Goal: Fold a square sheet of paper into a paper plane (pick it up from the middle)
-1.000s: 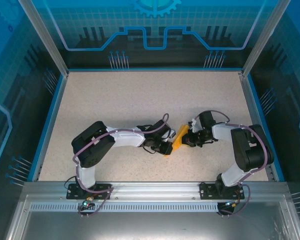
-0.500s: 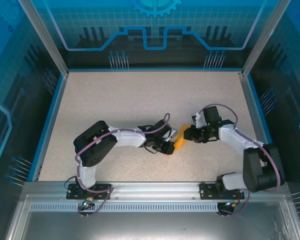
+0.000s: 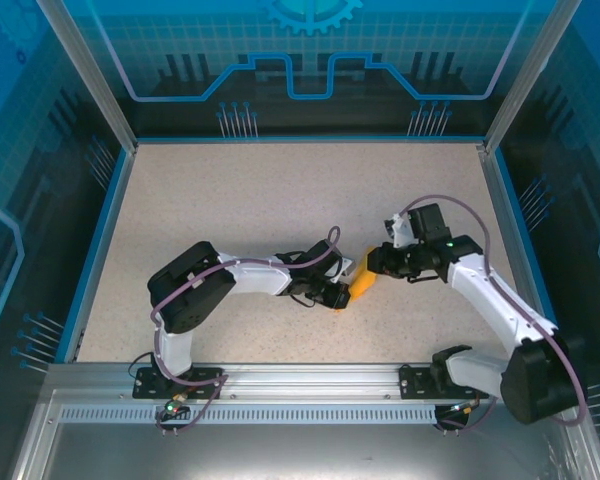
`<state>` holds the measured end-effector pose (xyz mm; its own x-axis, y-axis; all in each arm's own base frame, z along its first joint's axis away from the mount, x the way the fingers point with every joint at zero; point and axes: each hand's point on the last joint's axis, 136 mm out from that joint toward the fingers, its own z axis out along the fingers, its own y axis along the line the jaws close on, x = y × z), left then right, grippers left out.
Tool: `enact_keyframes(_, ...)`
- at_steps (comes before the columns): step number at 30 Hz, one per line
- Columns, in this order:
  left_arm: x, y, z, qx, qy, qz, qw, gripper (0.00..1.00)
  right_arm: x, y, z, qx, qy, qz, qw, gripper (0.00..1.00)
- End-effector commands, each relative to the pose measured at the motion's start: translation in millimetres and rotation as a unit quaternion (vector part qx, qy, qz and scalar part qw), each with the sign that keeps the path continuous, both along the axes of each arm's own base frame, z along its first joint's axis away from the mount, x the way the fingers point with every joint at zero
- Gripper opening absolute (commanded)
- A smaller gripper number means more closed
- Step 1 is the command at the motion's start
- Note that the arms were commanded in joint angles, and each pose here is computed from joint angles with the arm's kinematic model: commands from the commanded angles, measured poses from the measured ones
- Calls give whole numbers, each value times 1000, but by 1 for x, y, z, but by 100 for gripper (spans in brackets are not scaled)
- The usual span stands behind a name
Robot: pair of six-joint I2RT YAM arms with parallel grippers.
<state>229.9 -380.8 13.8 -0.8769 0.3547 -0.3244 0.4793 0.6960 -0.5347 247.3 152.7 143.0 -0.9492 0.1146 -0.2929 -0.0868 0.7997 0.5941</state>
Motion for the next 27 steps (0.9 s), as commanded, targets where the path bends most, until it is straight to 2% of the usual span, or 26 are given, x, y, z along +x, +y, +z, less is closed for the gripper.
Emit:
enact_keyframes(1,-22,40,-56,96,47,8,994,7,-13,-13,-3,-22,27,-5,999,22)
enact_keyframes(4,-22,40,-54,94,45,8,994,7,-9,1,4,21,13,-3,1000,20)
enact_keyframes(13,-24,41,-50,85,43,11,995,7,11,38,-51,91,65,-2,994,13)
enact_keyframes(17,-25,41,-51,81,45,11,996,7,14,40,-73,90,79,-13,993,11)
enact_keyframes(27,-28,44,-52,85,46,8,995,7,25,28,-127,40,94,-31,994,10)
